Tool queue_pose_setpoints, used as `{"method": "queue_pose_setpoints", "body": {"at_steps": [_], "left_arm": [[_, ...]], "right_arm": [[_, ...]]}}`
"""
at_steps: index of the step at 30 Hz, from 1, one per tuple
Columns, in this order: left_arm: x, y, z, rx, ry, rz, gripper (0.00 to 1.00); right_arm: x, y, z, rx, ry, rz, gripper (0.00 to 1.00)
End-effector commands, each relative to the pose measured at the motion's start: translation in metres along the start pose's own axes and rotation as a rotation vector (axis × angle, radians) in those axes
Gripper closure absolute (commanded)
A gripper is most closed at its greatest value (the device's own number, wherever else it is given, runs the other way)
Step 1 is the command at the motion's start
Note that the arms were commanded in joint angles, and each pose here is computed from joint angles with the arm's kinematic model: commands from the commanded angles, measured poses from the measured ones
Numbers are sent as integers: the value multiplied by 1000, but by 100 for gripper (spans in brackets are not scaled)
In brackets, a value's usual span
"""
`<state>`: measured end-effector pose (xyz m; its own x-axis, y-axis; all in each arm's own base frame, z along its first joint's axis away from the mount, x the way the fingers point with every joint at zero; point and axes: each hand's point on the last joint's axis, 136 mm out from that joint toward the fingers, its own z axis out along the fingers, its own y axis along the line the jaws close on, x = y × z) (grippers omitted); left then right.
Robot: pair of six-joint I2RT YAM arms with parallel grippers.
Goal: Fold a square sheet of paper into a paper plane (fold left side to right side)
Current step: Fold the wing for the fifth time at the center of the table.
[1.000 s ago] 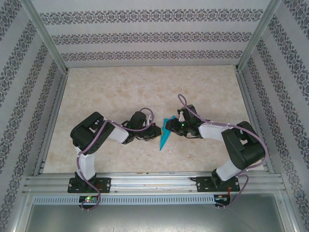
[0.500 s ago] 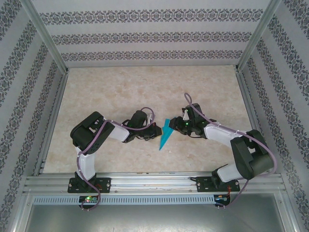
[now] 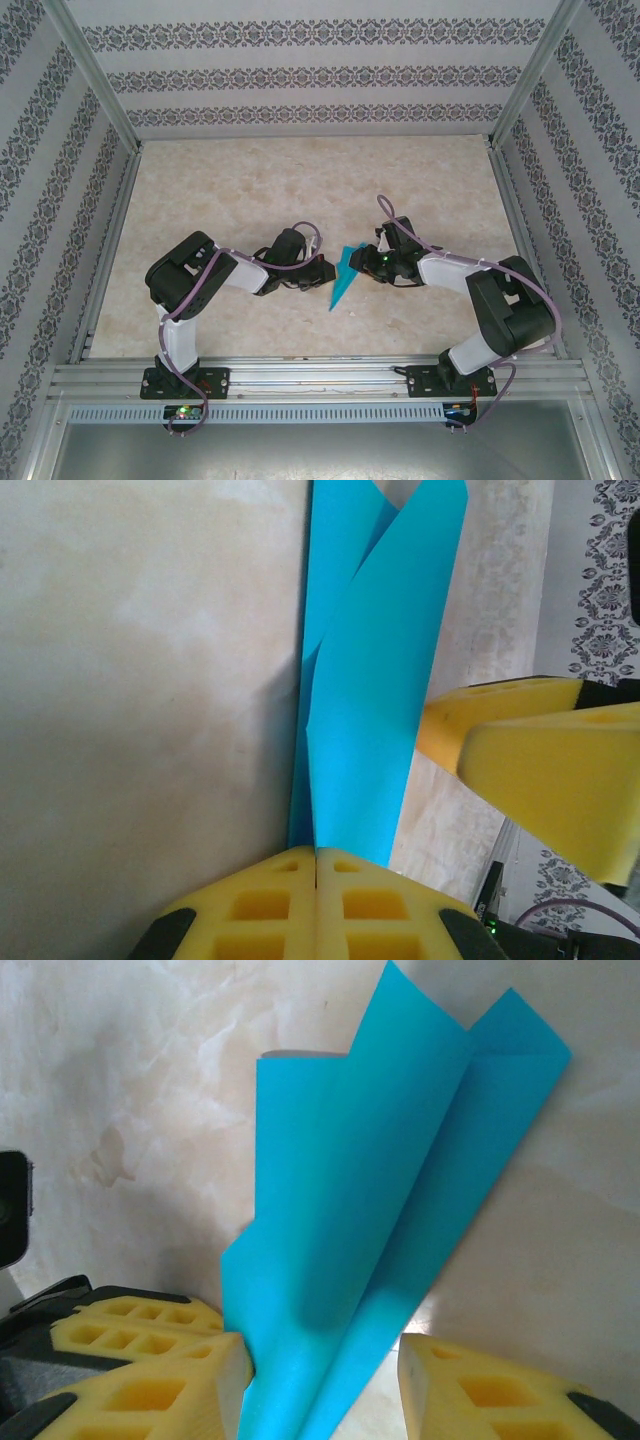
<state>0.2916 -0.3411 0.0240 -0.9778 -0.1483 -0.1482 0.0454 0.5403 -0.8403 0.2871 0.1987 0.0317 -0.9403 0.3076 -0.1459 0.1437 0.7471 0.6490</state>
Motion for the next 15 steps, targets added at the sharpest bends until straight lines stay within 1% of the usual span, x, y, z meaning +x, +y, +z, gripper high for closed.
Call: {"method": "queue_pose_setpoints", "body": {"at_steps": [1, 15], "left_arm": [[16, 20, 17, -88, 21, 38, 100], [17, -1, 16, -37, 11, 110, 100]], "right_arm": [[-3, 5, 4, -28, 3, -14, 55], [2, -6, 16, -1, 26, -11, 56]]}}
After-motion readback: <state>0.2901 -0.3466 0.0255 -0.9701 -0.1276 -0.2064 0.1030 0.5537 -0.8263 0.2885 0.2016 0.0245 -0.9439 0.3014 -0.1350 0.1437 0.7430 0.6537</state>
